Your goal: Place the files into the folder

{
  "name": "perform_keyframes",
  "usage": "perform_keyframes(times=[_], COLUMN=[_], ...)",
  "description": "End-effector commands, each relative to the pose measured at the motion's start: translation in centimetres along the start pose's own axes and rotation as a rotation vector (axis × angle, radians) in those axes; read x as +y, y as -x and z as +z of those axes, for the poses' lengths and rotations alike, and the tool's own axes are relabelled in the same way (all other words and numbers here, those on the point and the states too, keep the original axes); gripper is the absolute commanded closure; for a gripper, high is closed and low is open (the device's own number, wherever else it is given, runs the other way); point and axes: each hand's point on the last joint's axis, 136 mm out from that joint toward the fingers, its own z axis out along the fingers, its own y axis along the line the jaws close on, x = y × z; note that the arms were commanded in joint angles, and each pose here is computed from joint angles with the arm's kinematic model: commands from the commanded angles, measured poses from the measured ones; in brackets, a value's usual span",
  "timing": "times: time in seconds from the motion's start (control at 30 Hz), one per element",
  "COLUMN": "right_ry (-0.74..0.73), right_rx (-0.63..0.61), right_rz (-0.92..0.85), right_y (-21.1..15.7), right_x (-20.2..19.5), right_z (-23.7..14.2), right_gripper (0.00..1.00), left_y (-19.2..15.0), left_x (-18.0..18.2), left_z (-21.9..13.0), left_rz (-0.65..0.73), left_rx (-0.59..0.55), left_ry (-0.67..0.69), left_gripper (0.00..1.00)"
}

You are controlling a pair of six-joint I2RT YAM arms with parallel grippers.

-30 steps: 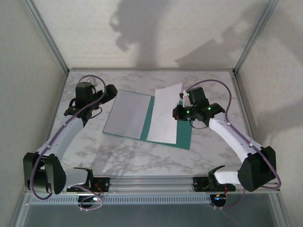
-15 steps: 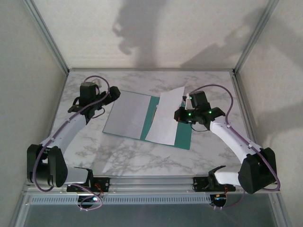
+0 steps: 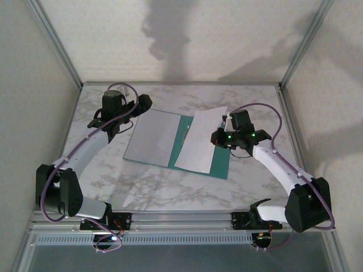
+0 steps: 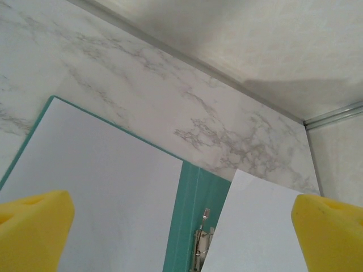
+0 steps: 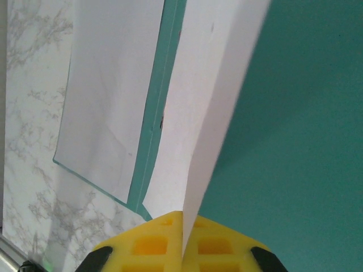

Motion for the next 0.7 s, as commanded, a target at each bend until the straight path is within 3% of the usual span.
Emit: perform_keyframes(times=[0.0, 0.23, 0.67], right_ry=[0.027, 0.075, 0.071], right_rx=[-0.015, -0.049, -0.023], right_rz=[0.008, 0.03, 0.03], right_y=[-0.2, -0.3, -1.5], right_x=[0.1, 0.5, -0.7], right_z=[-0.7, -1.3, -0.7], right_gripper=[0.97, 0.96, 0.96], left_y=[0.1, -1.9, -2.1], left_x=[-1.2, -0.8, -0.8], left_z=[0.5, 1.0, 0.1], left_rz=[-0.014, -0.035, -0.031], left_rx=[0.005, 0.048, 0.04], left_ry=[-0.036, -0.017, -0.002], left_gripper=[0.02, 0.02, 0.02])
